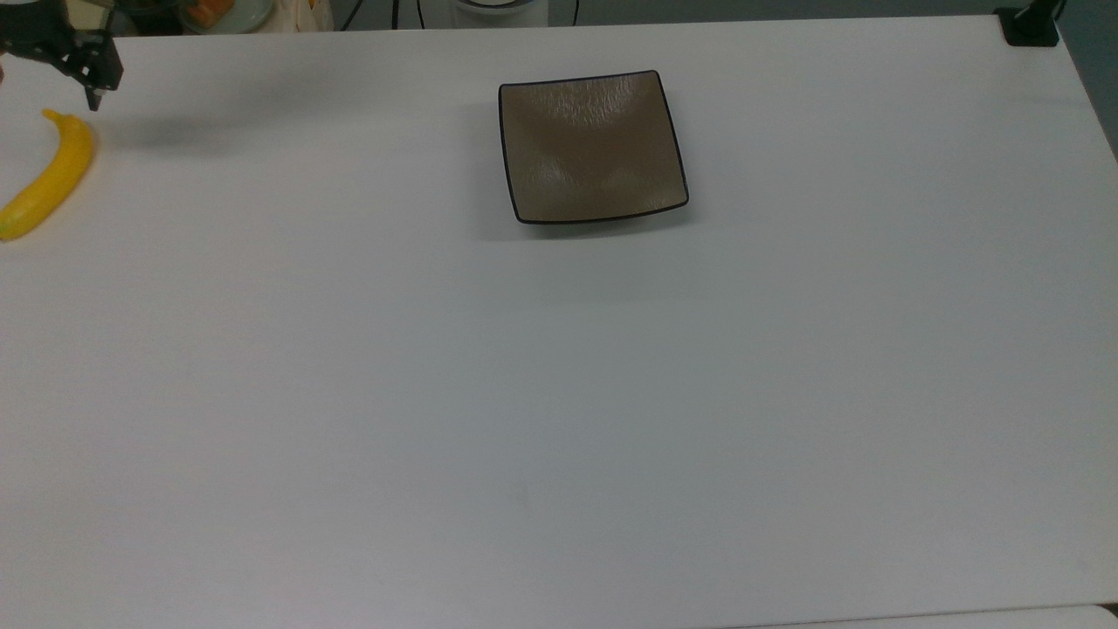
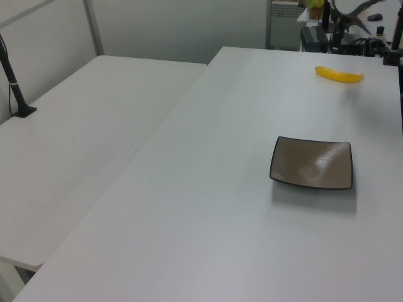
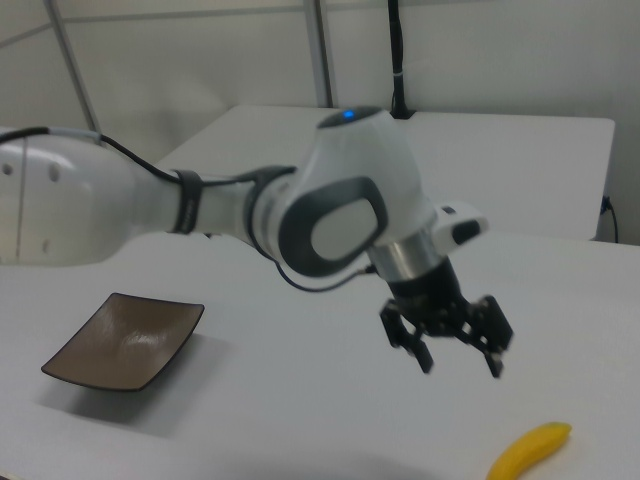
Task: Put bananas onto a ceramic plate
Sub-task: 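Lower the gripper onto the banana and close it around the banana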
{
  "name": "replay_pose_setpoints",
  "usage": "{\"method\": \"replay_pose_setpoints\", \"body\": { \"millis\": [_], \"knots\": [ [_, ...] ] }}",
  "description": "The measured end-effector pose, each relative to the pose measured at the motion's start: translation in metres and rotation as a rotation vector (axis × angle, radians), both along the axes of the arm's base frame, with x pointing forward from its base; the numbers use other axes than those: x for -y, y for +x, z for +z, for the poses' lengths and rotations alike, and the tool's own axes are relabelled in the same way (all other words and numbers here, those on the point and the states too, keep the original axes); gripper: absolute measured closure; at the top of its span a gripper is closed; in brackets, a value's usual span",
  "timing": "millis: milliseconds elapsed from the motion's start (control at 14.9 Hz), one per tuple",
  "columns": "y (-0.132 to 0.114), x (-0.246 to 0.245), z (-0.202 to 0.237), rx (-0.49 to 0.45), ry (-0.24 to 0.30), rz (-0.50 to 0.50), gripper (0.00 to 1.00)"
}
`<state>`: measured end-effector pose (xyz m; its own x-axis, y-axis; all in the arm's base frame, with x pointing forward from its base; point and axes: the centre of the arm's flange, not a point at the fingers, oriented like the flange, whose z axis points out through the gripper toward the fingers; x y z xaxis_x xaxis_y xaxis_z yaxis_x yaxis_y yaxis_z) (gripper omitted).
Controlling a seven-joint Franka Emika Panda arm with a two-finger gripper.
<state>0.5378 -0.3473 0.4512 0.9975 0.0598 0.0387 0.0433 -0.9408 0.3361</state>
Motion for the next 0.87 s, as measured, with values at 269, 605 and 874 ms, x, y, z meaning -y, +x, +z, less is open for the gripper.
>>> {"method": "replay_pose_setpoints", "body": {
  "millis": [269, 605, 874],
  "knots": [
    [-0.005, 0.037, -0.046, -0.009, -0.028, -0.024, 0.0],
    [-0.011, 0.057, -0.09, -0.056, -0.026, -0.043, 0.0],
    [-0.007, 0.053, -0.127, -0.108, -0.008, -0.032, 0.0]
  ]
}}
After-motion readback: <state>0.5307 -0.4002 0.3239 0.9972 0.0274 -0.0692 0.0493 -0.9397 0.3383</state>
